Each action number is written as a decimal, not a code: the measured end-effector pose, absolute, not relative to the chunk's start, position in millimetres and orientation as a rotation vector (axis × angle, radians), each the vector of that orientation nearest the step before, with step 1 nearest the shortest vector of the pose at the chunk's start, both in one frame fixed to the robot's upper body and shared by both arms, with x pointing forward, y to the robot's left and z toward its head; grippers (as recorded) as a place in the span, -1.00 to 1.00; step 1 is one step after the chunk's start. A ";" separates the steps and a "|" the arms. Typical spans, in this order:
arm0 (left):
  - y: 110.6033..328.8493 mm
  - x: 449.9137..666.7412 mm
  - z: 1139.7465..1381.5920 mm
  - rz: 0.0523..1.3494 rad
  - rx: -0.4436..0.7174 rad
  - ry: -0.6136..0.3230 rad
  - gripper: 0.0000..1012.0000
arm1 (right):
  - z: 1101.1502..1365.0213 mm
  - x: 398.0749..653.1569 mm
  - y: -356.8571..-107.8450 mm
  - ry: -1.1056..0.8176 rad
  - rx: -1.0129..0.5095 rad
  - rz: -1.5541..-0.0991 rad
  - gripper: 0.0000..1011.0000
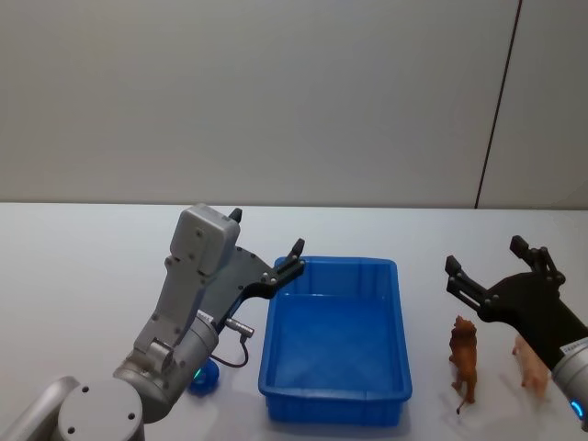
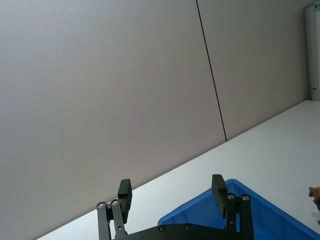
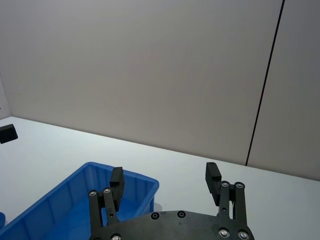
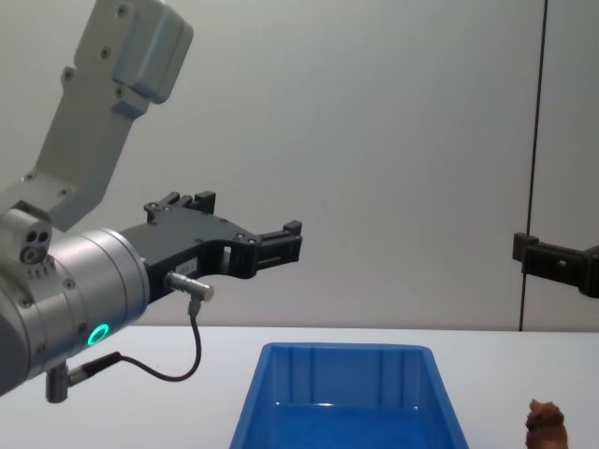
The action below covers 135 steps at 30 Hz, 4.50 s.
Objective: Pick up the two dolls from the table and place them into the box.
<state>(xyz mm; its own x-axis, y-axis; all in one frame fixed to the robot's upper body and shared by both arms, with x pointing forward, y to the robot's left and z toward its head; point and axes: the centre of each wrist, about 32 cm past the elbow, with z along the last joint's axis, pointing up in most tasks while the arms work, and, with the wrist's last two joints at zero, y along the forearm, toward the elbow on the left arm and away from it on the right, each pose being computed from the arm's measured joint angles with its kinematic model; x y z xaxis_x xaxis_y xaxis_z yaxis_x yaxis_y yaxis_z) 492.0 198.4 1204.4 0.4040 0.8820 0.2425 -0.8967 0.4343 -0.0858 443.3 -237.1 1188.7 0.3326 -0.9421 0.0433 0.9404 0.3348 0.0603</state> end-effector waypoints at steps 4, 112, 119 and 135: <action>198.4 492.0 1204.4 1.124 0.061 -0.268 0.98 | 1188.7 443.3 -237.1 -0.075 0.026 -1.229 0.98; 198.4 492.0 1204.4 1.124 0.061 -0.268 0.98 | 1140.2 472.1 -282.6 0.388 -0.428 -1.380 -0.27; 198.4 492.0 1204.4 1.124 0.061 -0.268 0.98 | 1148.9 472.3 -281.0 0.350 -0.384 -1.381 -0.27; 198.4 492.0 1204.4 1.124 0.061 -0.268 0.98 | 1198.1 474.4 -267.1 0.184 -0.246 -1.263 -0.27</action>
